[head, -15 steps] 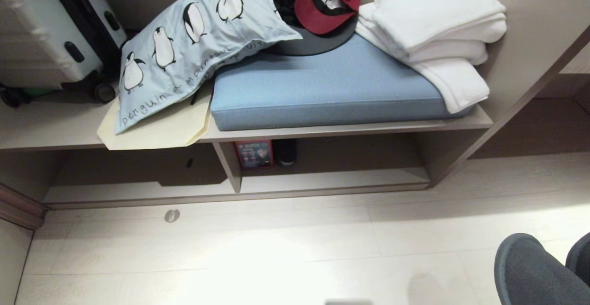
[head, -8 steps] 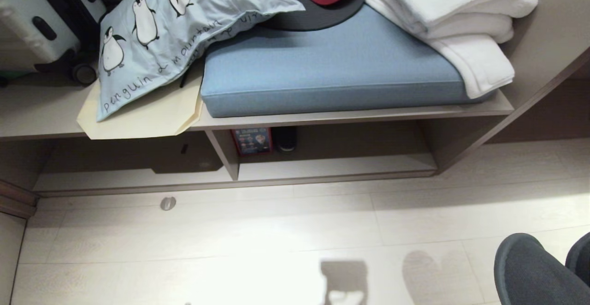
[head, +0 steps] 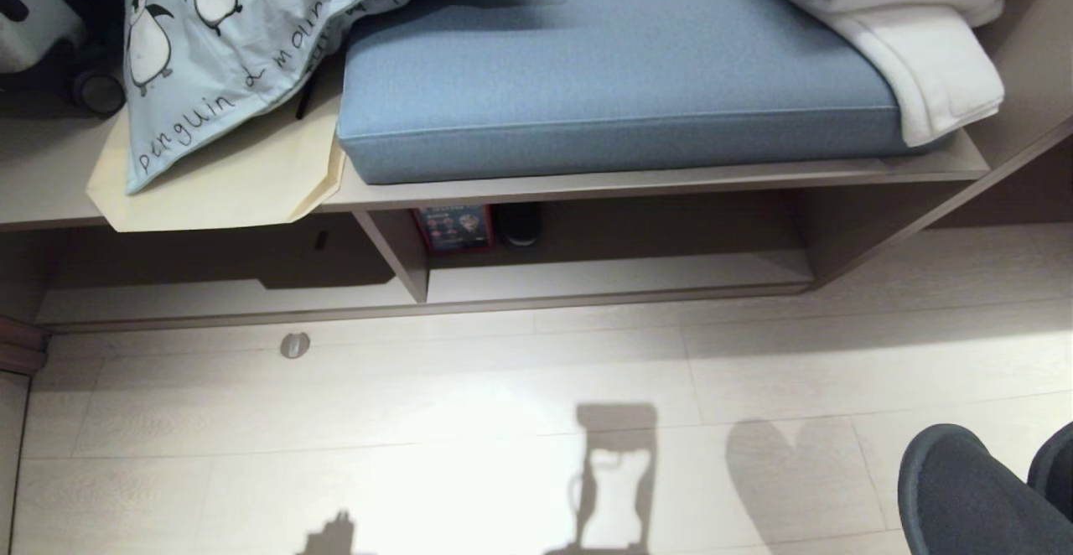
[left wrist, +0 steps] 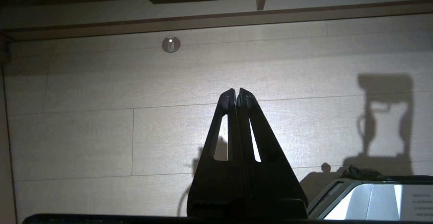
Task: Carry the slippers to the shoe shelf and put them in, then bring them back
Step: Place the slippers into the shoe cabinet
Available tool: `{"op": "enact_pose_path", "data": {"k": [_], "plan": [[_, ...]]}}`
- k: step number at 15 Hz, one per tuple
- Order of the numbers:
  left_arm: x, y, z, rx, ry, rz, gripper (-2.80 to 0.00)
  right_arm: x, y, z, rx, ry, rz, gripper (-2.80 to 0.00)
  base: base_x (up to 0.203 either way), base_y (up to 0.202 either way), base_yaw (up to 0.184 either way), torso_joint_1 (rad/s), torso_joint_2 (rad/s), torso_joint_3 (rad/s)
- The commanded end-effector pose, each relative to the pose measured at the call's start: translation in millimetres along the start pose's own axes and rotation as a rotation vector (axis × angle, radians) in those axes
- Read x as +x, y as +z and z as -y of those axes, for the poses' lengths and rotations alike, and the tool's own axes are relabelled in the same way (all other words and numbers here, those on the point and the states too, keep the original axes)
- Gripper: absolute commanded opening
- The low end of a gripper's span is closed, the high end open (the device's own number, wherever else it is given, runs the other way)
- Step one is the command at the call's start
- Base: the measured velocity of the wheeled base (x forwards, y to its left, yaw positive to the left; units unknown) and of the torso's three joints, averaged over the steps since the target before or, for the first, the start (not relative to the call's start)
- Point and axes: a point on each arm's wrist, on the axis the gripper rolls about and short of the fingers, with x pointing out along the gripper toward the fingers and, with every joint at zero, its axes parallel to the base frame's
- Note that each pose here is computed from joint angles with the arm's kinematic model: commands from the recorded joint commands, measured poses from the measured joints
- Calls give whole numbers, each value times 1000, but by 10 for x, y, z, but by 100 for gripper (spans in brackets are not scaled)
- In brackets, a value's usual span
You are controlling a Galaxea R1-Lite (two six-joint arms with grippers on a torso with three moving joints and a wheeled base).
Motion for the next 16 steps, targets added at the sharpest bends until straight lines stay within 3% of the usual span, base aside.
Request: {"op": "enact_pose_path", "data": {"k": [1,16], "plan": [[0,2,0,0,1,0,-280,0,0,0,-1,1,0,-280,0,0,0,3,-2,-193],[1,-2,0,0,1,-1,-280,0,0,0,-1,1,0,-280,0,0,0,1,2,-198]]}}
